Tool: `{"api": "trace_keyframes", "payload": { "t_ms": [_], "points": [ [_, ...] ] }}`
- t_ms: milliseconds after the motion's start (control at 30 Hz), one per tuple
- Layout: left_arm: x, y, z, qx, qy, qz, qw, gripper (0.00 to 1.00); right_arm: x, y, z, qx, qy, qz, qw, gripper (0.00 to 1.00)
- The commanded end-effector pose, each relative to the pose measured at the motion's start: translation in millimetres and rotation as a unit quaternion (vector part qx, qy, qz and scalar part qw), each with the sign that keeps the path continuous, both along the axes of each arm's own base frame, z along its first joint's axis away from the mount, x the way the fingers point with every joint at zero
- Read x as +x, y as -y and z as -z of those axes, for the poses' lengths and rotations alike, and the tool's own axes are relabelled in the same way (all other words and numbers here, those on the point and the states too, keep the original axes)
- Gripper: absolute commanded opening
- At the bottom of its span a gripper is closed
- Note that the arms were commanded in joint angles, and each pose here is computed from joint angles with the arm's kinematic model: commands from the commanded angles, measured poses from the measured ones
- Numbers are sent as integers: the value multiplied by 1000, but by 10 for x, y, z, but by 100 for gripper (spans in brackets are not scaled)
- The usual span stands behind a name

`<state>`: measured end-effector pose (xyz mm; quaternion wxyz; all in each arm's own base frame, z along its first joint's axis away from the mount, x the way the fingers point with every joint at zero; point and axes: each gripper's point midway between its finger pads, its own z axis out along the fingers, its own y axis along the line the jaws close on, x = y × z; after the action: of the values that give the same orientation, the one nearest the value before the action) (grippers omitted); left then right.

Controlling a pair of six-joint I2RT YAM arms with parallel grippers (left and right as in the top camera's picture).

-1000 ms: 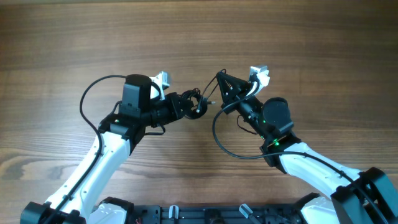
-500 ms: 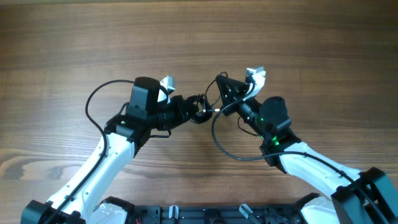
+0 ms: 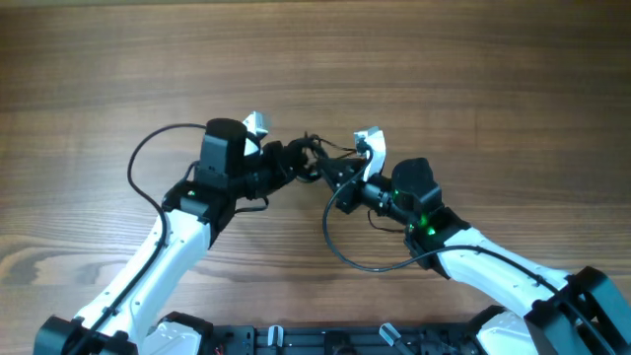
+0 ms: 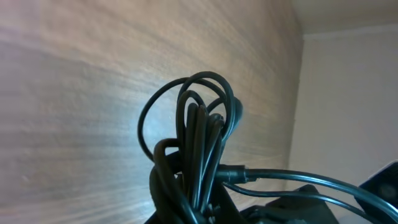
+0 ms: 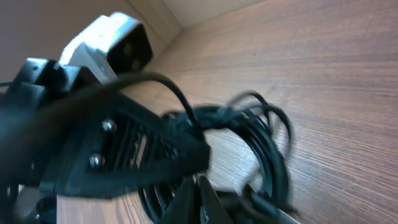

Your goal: Untangle cables

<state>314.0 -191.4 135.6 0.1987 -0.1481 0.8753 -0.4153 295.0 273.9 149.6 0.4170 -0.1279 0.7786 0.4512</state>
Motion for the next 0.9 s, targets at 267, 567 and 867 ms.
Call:
{"api": "trace_keyframes", "payload": {
  "t_ms": [267, 567, 867],
  "points": [
    [136, -235, -123, 85, 165, 115, 976, 4, 239, 290, 16, -4, -4, 45, 999, 4],
    [370, -613, 25, 168, 139, 3, 976, 4, 222, 299, 80, 28, -70, 63, 995, 5],
    [195, -252, -149, 79, 157, 88, 981, 4, 129, 152, -206, 64, -24, 4, 998, 5]
  ]
}}
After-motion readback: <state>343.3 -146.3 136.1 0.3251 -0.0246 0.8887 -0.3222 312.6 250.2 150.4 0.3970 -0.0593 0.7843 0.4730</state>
